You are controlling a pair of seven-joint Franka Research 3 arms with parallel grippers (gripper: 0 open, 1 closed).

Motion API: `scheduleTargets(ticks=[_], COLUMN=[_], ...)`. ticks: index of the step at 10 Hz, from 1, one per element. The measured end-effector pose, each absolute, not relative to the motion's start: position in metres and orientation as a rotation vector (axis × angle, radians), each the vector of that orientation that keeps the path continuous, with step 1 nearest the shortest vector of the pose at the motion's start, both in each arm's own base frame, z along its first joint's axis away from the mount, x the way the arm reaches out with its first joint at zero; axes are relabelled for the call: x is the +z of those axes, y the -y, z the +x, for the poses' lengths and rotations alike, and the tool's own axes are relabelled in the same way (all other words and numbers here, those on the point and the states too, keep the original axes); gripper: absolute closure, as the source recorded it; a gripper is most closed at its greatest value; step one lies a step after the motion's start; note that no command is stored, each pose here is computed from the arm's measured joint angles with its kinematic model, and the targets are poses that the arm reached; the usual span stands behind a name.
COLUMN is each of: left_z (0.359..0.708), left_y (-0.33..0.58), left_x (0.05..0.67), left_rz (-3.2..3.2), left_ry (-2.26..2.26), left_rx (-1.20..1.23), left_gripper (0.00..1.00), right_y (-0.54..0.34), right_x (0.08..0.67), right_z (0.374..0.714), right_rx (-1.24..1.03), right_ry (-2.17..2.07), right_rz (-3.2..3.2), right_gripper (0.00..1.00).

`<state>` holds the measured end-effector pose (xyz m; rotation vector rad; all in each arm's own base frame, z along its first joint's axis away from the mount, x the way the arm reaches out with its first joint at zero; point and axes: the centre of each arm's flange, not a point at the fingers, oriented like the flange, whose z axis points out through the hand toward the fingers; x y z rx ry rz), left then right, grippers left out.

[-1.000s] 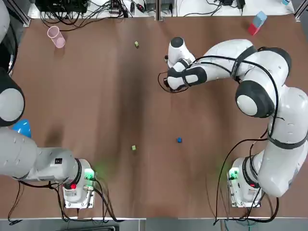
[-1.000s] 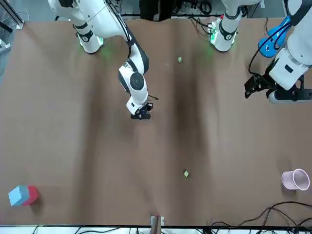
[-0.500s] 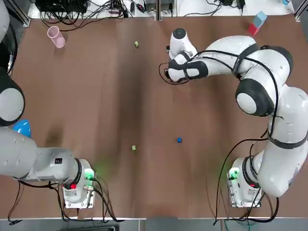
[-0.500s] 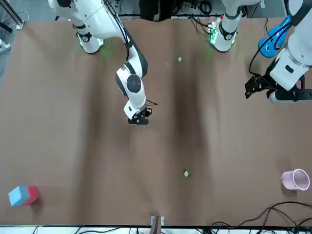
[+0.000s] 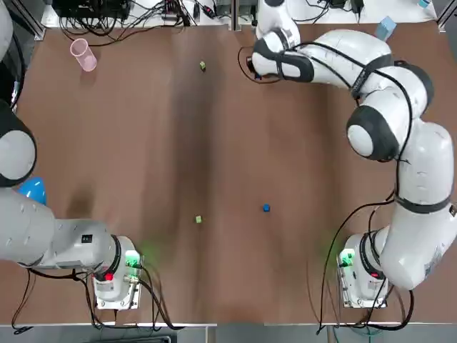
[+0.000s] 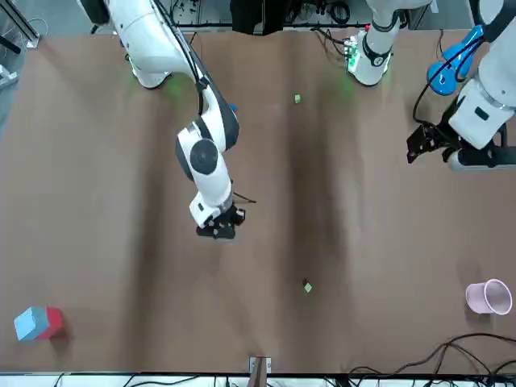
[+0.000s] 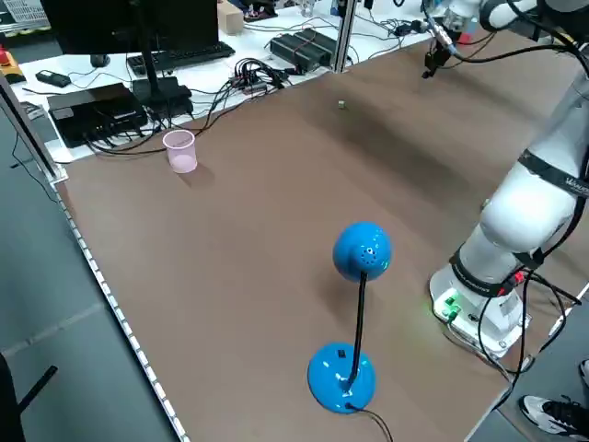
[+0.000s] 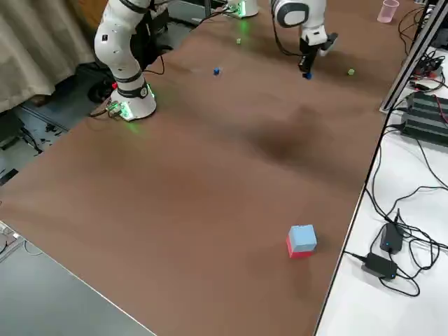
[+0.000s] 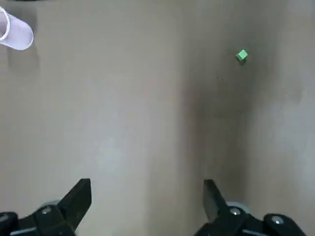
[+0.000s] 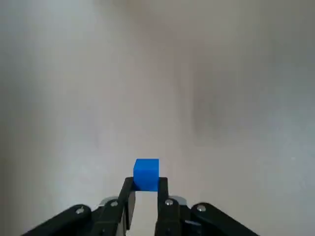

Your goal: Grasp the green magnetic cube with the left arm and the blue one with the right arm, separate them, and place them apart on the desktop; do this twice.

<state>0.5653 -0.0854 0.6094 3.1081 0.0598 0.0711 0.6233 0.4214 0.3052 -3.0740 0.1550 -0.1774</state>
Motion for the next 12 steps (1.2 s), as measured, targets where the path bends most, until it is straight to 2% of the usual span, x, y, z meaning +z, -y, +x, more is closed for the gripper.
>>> scheduleTargets(ticks=[2,6,12], left_z=[0.569,0.569,0.569], left_y=[0.060,0.060,0.060], left_x=[0.614,0.617,0.617], left_rz=[3.106,3.105,3.105], left_ry=[-0.112,-0.111,-0.112], left_rx=[0.088,0.097,0.098], left_gripper=[0.00,0.00,0.00], right_y=[-0.441,-0.403,-0.400], right_x=[0.303,0.255,0.218], right_z=[0.652,0.708,0.723], right_rx=[-0.248,-0.404,-0.534], right_ry=[-0.104,0.055,0.055], right_rz=[-3.062,-3.061,-2.999], right_gripper=[0.78,0.78,0.78])
